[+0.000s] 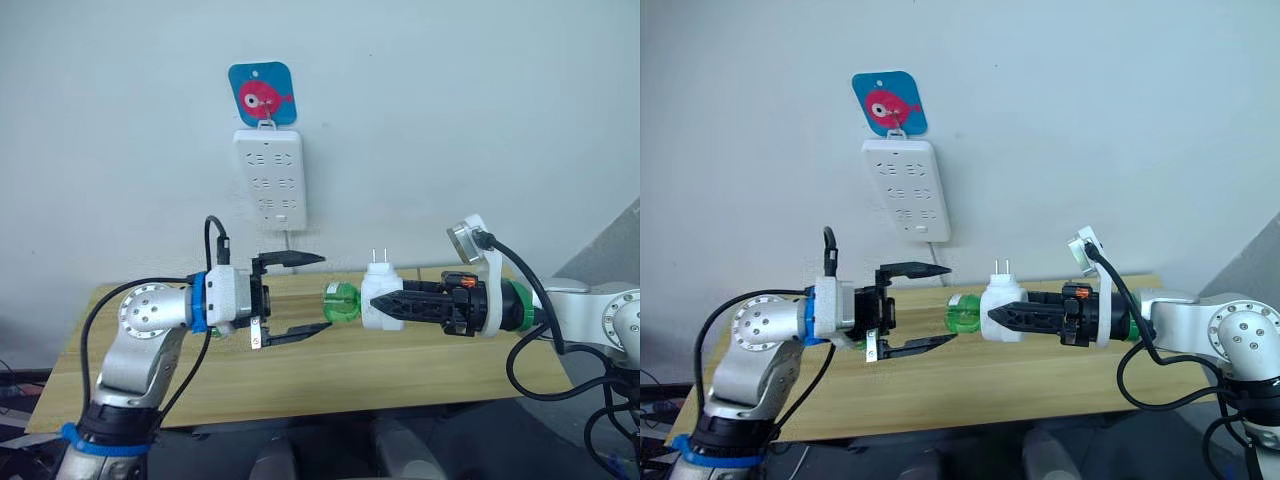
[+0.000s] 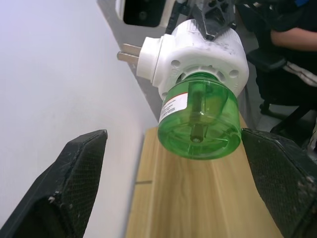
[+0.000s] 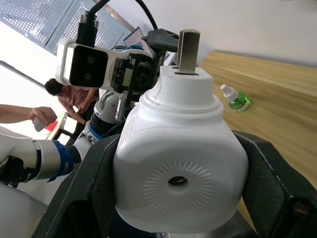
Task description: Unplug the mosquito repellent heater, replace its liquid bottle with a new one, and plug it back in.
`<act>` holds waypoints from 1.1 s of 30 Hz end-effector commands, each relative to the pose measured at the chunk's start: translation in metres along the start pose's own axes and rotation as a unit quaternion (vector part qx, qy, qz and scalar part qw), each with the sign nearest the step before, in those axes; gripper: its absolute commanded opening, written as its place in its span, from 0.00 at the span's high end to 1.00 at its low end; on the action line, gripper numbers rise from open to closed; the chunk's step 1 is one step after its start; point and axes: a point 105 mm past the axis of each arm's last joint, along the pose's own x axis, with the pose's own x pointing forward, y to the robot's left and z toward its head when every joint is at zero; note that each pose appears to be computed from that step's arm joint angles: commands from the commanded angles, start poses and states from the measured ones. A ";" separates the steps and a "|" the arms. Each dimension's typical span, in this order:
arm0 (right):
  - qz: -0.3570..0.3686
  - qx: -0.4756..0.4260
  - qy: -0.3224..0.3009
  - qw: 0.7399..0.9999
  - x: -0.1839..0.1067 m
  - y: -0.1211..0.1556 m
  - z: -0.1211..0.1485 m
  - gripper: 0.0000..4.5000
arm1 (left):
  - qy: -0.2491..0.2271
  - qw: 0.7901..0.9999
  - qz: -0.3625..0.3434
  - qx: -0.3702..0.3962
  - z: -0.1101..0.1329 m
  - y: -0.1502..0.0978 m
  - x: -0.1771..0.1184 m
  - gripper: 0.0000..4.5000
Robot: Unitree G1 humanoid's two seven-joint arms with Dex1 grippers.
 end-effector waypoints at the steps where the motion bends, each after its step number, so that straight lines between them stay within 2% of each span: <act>1: 0.015 -0.018 -0.011 1.000 -0.001 0.009 0.009 0.33 | -0.016 0.999 -0.014 0.040 0.005 -0.001 0.005 0.00; 13: 0.018 -0.017 -0.010 1.000 0.000 0.011 0.008 0.33 | -0.037 0.998 -0.019 0.042 0.004 -0.005 0.014 0.00; 16: 0.018 -0.017 -0.009 1.000 0.001 0.011 0.008 0.33 | -0.041 0.998 -0.023 0.040 0.004 -0.005 0.017 0.14; 21: 0.020 -0.018 -0.008 1.000 0.002 0.011 0.008 0.33 | -0.051 0.998 -0.025 0.036 0.009 -0.006 0.022 0.48; 24: 0.020 -0.019 -0.007 1.000 0.002 0.011 0.008 0.33 | -0.045 0.998 -0.024 0.022 0.010 -0.002 0.020 0.50; 27: 0.020 -0.022 -0.004 1.000 0.001 0.012 0.008 0.33 | -0.003 0.997 -0.018 -0.068 0.008 0.013 0.017 0.50; 29: 0.021 -0.028 0.004 0.999 0.001 0.012 0.007 0.33 | 0.035 0.987 -0.027 -0.156 0.004 0.018 0.014 0.50; 31: 0.025 -0.037 0.014 0.999 0.001 0.014 0.005 0.33 | 0.059 0.958 -0.049 -0.276 0.006 0.022 0.010 0.50; 33: 0.032 -0.047 0.025 0.998 0.002 0.017 0.002 0.33 | 0.079 0.911 -0.088 -0.395 0.014 0.022 0.003 0.50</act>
